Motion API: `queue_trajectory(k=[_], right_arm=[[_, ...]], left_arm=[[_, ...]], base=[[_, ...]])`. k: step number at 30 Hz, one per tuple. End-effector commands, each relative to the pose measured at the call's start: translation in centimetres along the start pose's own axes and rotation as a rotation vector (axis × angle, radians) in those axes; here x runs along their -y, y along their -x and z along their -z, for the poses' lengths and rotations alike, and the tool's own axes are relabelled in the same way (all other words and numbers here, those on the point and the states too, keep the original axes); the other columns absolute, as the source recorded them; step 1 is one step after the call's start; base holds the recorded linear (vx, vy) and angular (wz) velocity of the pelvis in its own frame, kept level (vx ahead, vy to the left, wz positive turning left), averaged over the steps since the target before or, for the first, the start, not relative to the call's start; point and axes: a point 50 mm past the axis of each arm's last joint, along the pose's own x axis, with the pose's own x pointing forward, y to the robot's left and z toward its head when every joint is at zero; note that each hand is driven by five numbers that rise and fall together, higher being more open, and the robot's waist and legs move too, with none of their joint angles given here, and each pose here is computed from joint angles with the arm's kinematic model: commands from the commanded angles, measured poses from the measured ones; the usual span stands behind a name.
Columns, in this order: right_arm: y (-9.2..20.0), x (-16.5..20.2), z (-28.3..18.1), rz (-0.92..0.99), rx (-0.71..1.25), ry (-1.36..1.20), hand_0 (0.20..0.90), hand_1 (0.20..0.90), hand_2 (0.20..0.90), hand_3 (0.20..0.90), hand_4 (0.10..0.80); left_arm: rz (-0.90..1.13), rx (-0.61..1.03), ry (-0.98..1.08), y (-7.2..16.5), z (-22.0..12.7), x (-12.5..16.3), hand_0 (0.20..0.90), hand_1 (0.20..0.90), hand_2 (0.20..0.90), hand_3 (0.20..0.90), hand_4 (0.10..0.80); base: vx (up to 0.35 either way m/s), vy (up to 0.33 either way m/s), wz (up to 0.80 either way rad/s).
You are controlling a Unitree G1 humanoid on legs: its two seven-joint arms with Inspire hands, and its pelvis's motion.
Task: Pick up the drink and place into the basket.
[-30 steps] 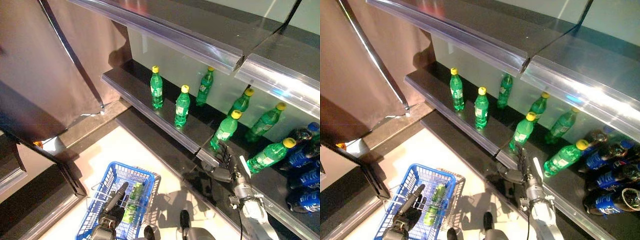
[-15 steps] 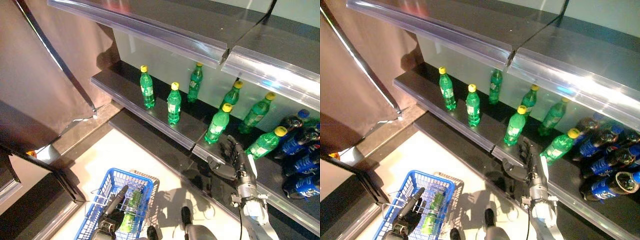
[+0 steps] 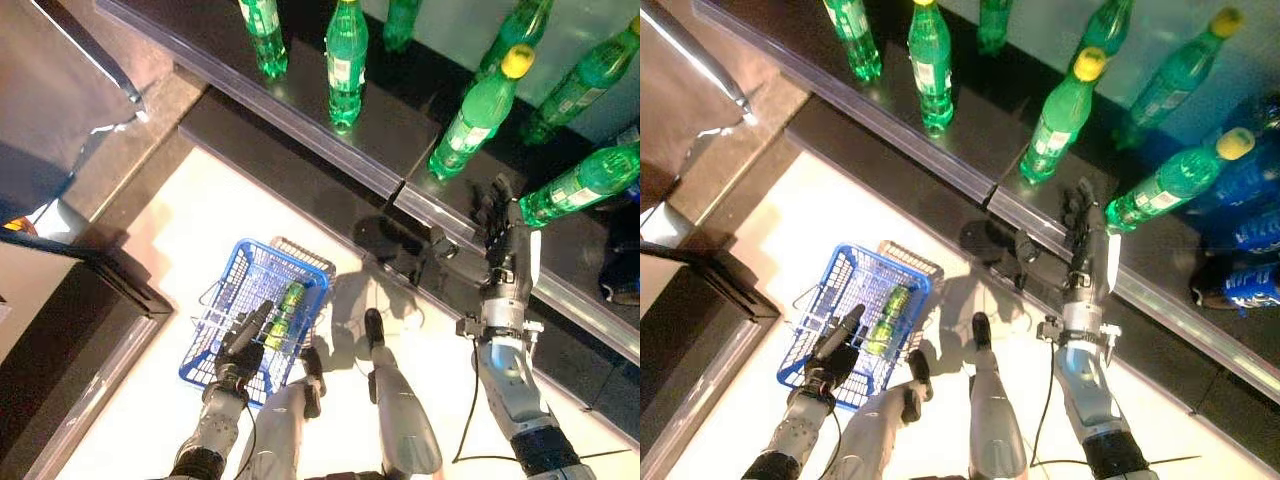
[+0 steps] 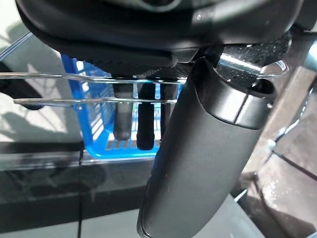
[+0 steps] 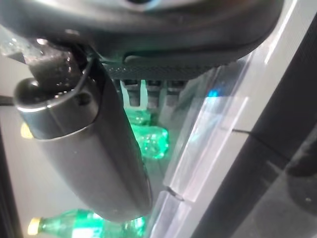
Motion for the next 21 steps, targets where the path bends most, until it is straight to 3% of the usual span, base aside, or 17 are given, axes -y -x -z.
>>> queue_trajectory(k=[1,14,21], right_arm=[[-2.9,-0.1,-6.3,0.009,0.37,-0.05,0.9,0.9,0.9,0.9,0.8],[-3.5,0.9,-9.7,0.104,0.544,-0.096,0.9,0.9,0.9,0.9,0.8],[-3.6,1.5,-10.2,0.126,0.546,-0.134,0.9,0.9,0.9,0.9,0.8]], left_arm=[[0.243,0.214,0.028,0.0,-4.5,4.1,0.3,0.3,0.3,0.2,0.1],[0.242,0.224,0.035,0.4,-5.5,3.6,0.3,0.3,0.3,0.2,0.1],[0.222,0.219,0.029,0.6,-5.7,3.0,0.3,0.3,0.3,0.2,0.1]], base=[[-0.021,-0.021,0.04],[0.006,-0.01,-0.07],[0.02,-0.004,0.0]])
